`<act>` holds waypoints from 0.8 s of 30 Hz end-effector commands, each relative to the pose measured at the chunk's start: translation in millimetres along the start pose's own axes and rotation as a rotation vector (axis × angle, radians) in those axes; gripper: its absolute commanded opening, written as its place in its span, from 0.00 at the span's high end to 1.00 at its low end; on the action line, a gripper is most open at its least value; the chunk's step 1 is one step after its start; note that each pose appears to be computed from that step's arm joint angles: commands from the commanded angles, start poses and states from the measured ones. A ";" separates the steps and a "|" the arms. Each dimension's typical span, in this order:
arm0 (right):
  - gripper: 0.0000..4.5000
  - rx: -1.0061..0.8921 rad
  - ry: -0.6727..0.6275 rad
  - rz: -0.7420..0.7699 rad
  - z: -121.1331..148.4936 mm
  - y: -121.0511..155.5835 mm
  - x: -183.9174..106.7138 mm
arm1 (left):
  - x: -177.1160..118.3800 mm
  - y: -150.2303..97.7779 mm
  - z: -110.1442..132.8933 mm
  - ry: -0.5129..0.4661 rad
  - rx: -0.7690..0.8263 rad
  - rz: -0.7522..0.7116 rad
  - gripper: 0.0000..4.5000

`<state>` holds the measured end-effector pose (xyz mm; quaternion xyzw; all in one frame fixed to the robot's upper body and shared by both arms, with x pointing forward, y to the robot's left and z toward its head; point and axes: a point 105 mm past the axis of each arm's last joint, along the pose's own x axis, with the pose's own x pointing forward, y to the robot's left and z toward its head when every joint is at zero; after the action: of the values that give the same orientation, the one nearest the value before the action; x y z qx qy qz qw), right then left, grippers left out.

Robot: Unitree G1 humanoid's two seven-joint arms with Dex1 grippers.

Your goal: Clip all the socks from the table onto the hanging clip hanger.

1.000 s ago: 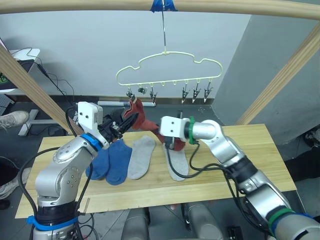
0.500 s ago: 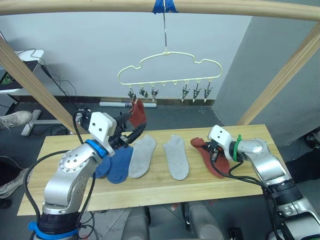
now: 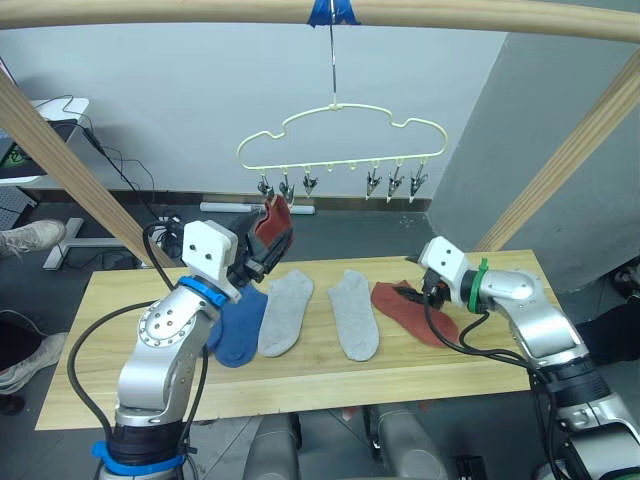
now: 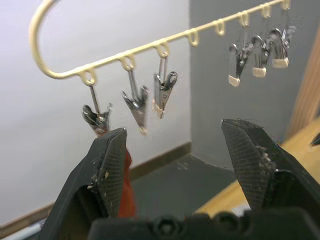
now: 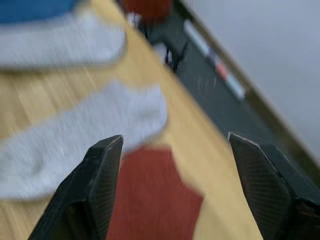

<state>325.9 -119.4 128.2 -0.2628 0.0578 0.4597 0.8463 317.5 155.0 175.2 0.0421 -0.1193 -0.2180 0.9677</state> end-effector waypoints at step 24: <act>0.19 -0.018 -0.174 0.029 65.2 16.4 -25.4 | 66.6 3.9 0.5 -0.139 0.008 0.126 0.46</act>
<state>292.8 -98.3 171.6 -0.2231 0.0107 0.4963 0.8389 377.5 131.8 176.1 0.0174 -0.1595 -0.1615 0.9737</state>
